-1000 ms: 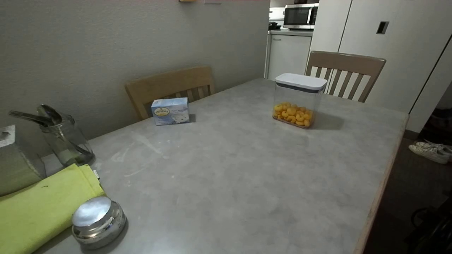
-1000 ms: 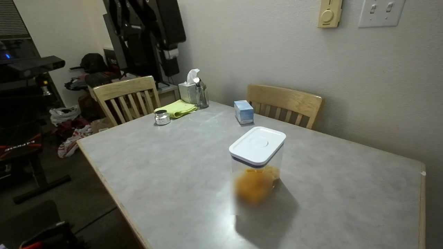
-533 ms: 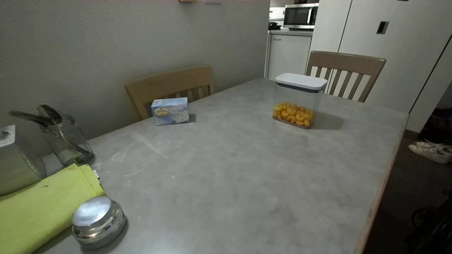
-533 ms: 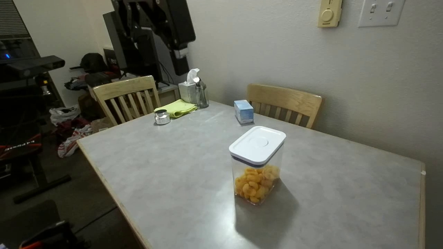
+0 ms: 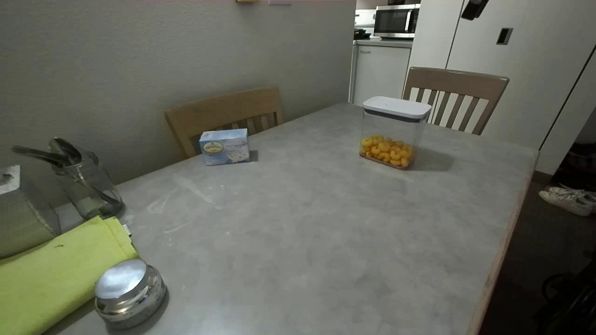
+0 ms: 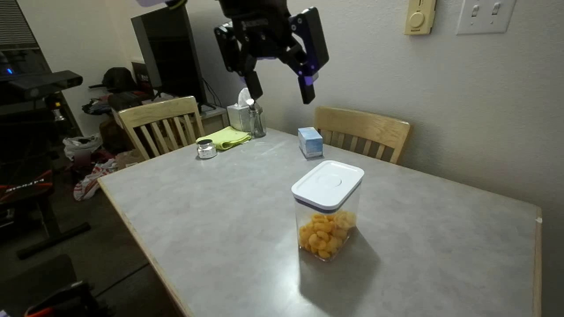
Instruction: Press the button on the white lid then put the lid on the table
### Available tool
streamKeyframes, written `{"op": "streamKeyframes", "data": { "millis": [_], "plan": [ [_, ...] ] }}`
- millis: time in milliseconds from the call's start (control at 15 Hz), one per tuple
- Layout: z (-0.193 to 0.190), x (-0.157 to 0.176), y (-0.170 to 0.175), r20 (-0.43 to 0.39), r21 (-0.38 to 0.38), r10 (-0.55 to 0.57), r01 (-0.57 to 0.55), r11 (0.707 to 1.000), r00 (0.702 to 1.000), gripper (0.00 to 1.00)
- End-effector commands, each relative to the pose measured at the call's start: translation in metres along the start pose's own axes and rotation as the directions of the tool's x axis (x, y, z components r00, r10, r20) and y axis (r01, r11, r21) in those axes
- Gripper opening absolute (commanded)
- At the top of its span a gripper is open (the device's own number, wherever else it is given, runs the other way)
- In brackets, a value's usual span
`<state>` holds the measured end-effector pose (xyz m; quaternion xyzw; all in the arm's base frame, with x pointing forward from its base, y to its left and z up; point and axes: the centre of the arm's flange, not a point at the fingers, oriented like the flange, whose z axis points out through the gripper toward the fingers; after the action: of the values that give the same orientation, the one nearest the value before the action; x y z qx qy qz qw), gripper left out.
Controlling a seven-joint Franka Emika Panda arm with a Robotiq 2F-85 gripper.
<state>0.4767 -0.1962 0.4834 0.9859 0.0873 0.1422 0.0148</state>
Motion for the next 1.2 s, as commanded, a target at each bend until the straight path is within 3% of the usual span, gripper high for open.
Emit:
{"op": "streamKeyframes", "data": {
  "millis": [0, 200, 333, 400, 667, 1000, 1133],
  "plan": [
    [0.025, 0.038, 0.027, -0.011, 0.015, -0.034, 0.034, 0.999, 0.999, 1.0],
    [0.032, 0.052, 0.031, -0.05, 0.053, -0.042, 0.044, 0.998, 0.998, 1.0],
    [0.007, 0.054, 0.016, -0.077, 0.019, -0.069, 0.07, 0.997, 0.995, 1.0],
    [0.025, 0.048, 0.016, -0.043, 0.031, -0.041, 0.043, 0.999, 0.998, 1.0],
    [0.023, 0.052, 0.013, -0.047, 0.03, -0.043, 0.044, 0.999, 0.998, 1.0],
    [0.061, 0.065, 0.028, 0.17, -0.036, 0.022, -0.016, 0.999, 0.985, 1.0],
    [0.073, 0.076, 0.031, 0.222, -0.021, 0.015, -0.01, 1.0, 0.975, 1.0]
  ]
}}
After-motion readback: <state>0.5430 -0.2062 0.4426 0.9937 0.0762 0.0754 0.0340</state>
